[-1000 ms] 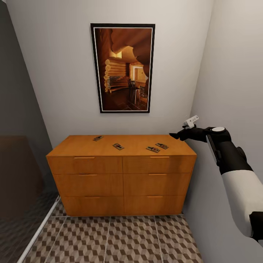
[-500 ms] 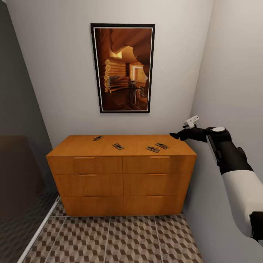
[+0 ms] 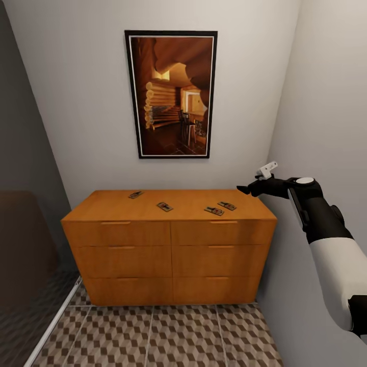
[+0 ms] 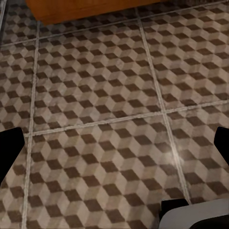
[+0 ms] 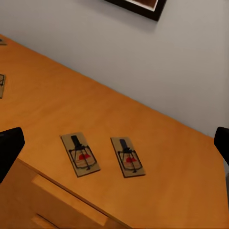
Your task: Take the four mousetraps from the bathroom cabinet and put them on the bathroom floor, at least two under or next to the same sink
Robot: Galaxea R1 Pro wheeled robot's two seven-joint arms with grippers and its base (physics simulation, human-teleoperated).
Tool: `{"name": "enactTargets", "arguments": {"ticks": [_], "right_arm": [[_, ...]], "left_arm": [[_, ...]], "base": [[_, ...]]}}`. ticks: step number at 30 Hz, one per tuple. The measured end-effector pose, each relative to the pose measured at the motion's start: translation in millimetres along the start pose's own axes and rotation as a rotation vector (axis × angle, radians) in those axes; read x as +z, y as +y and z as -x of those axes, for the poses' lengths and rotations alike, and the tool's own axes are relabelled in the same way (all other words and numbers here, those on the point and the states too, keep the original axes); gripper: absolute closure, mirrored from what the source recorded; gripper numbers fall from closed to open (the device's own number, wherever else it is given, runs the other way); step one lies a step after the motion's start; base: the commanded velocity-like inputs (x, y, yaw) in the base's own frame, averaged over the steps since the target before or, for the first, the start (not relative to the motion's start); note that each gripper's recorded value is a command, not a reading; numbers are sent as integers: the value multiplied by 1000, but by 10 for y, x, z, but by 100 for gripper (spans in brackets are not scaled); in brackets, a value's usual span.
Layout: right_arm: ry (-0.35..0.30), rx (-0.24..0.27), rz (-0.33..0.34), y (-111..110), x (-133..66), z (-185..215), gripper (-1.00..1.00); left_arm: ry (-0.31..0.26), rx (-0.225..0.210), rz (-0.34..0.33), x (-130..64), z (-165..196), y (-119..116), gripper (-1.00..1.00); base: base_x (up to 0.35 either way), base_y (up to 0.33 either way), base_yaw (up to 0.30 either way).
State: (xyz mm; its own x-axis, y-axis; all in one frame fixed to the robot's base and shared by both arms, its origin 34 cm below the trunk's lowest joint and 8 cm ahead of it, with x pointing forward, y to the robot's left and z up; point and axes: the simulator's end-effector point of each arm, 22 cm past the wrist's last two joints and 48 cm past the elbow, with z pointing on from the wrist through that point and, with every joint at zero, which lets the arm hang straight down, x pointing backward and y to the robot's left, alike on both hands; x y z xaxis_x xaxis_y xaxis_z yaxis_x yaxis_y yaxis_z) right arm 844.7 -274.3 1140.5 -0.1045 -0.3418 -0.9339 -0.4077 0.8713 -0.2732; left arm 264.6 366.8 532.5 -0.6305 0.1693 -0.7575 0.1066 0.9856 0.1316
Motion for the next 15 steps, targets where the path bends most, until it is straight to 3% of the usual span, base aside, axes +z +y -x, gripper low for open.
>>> {"name": "enactTargets", "arguments": {"ticks": [15], "right_arm": [[0, -1, 0, 2, 0, 4, -100]], "left_arm": [[-1, -3, 2, 1, 2, -6, -100]], "base": [[317, 0, 0]]}}
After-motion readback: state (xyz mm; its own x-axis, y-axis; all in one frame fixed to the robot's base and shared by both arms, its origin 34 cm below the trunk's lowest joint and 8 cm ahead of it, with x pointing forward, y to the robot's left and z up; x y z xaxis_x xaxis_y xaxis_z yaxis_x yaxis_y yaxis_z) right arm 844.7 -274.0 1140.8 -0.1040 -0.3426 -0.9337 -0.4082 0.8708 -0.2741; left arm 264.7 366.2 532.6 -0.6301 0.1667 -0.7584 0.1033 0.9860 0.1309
